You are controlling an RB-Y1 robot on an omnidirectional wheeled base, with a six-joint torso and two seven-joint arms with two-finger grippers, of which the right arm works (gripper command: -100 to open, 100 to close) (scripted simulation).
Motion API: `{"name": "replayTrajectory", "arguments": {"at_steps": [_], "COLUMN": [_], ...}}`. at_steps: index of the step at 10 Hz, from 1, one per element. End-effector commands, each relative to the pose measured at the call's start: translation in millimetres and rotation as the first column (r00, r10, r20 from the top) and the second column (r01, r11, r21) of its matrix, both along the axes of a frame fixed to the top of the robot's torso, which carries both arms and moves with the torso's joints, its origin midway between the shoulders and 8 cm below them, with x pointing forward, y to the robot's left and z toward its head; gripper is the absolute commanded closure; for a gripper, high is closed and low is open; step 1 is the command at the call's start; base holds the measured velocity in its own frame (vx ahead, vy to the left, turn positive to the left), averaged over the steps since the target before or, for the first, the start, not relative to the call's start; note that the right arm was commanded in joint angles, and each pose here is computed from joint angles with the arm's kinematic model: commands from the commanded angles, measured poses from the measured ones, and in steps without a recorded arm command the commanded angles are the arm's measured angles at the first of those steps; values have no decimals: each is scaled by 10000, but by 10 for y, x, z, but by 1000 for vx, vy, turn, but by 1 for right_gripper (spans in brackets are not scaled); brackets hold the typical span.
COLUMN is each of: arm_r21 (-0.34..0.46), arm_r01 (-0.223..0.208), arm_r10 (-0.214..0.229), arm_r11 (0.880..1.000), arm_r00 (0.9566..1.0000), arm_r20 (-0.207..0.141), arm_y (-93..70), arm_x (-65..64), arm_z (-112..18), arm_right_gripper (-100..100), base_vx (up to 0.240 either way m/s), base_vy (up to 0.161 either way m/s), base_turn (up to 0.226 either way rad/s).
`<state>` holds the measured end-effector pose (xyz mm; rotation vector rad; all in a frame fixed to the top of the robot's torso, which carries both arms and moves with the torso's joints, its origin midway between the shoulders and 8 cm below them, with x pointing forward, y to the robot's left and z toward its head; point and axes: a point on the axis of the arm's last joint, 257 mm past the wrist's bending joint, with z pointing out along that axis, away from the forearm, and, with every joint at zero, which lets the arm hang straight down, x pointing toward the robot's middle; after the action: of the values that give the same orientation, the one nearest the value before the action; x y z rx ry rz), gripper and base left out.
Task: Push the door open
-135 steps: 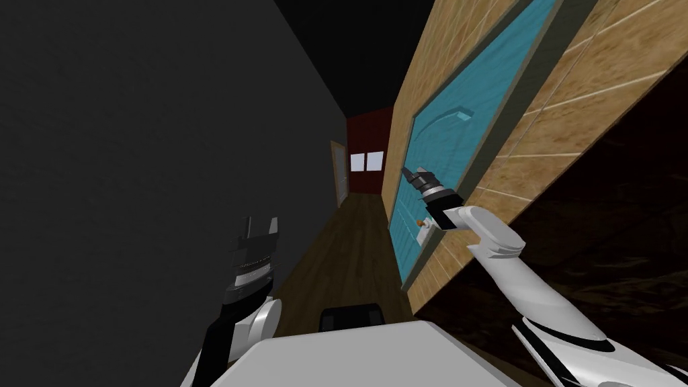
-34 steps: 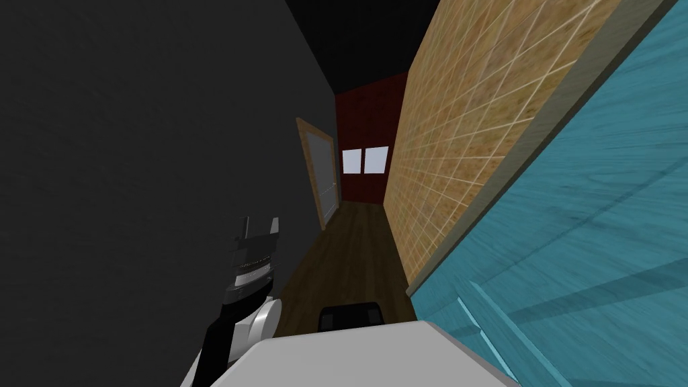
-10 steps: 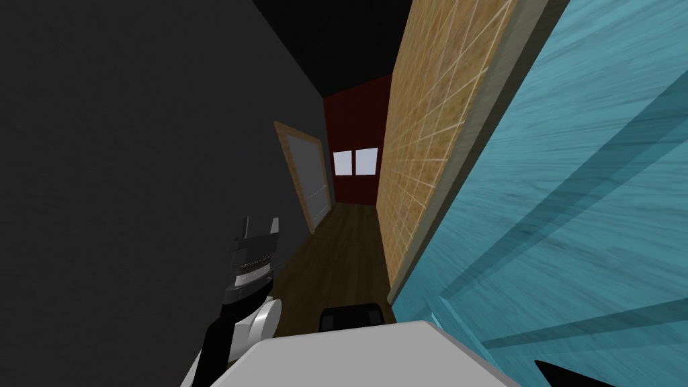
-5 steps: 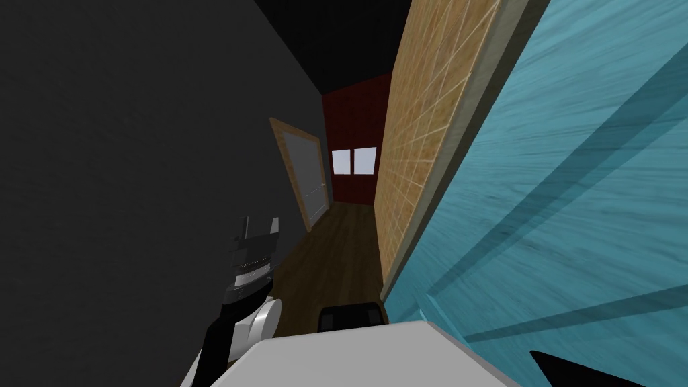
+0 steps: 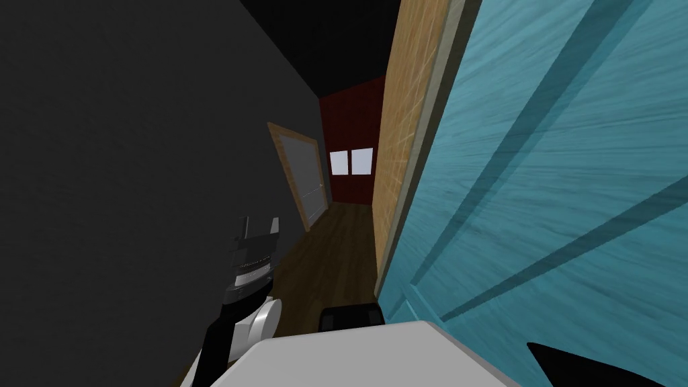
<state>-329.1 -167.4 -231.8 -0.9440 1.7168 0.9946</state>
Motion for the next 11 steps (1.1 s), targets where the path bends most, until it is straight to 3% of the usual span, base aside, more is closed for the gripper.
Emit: {"name": "replayTrajectory", "arguments": {"at_steps": [1, 6, 9, 11], "arm_r21": [221, 786, 1013, 1058], "arm_r01": [13, -37, -85, -96], "arm_r10": [-22, -75, -101, -106], "arm_r11": [9998, 9969, 9948, 9943], "arm_r00": [9993, 9899, 9834, 9819], "arm_r20": [379, 1418, 1812, 1889], "arm_y": [19, 106, 142, 150], "arm_x": [111, 425, 553, 579], "arm_z": [-88, -325, -409, -425], "arm_right_gripper": [-100, -100, -100, -100], "base_vx": [-70, -112, -80, -11], "base_vy": [-116, -101, -69, -45], "base_turn": [1, 42, -33, -126]}}
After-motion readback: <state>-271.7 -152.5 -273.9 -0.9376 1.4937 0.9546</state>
